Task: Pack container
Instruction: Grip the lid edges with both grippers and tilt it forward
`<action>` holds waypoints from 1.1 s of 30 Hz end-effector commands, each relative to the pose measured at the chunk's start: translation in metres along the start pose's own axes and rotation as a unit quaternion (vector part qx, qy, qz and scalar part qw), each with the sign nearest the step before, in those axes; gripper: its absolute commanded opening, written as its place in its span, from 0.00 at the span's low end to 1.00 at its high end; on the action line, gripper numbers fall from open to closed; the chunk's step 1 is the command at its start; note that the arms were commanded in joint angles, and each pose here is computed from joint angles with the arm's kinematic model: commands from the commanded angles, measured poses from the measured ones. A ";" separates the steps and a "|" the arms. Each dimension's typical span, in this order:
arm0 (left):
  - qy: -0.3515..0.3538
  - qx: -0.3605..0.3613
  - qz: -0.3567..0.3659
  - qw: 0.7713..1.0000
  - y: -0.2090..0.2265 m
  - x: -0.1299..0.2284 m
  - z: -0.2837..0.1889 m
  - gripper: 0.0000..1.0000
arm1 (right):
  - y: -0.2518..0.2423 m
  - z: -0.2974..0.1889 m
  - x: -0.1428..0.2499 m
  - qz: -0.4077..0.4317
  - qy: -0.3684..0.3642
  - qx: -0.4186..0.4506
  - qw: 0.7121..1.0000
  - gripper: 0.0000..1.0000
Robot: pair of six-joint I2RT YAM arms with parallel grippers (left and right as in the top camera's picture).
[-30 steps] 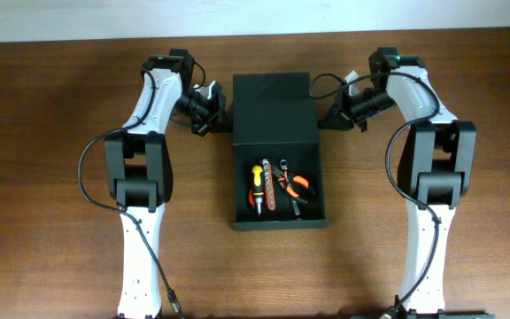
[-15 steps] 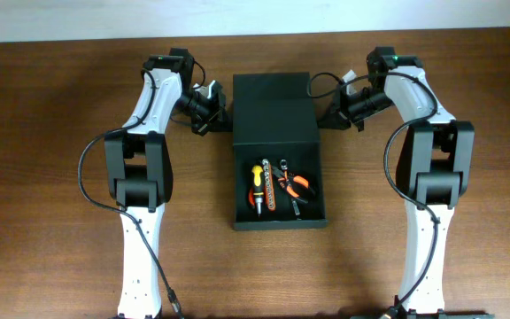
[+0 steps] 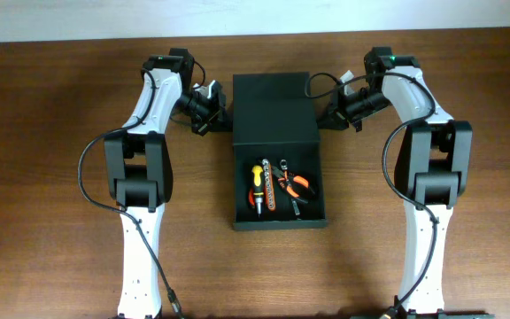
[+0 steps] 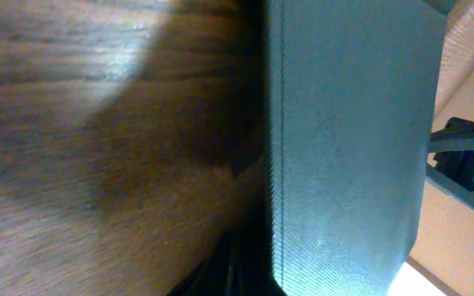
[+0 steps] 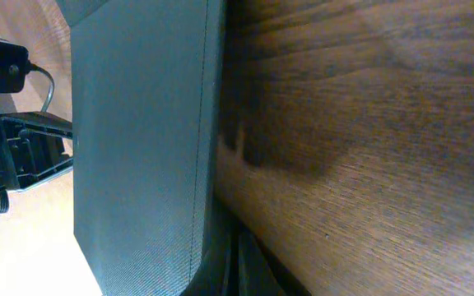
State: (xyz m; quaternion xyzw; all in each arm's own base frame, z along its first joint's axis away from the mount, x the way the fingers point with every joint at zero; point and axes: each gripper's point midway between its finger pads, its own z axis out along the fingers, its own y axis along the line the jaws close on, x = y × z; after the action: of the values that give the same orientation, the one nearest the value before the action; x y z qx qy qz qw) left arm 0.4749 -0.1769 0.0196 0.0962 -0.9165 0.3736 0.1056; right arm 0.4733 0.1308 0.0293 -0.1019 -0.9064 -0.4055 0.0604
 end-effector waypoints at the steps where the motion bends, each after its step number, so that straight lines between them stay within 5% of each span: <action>1: 0.001 0.019 0.002 1.000 -0.004 -0.002 0.002 0.02 | 0.006 0.010 0.002 -0.004 0.010 -0.018 1.000 0.04; 16: -0.002 0.063 0.063 0.996 -0.019 -0.005 0.000 0.02 | 0.034 0.006 -0.004 -0.032 0.005 -0.099 0.995 0.04; 33: 0.022 0.216 0.159 0.963 -0.070 0.016 -0.017 0.02 | 0.063 -0.045 -0.010 -0.043 -0.002 -0.260 0.965 0.04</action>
State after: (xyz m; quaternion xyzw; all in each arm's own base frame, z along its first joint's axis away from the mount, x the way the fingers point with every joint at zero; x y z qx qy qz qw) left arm 0.4836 -0.2061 0.0645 -0.0124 -0.8474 0.5285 0.0492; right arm 0.4982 0.1397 0.0871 -0.0788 -0.8096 -0.5815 0.0133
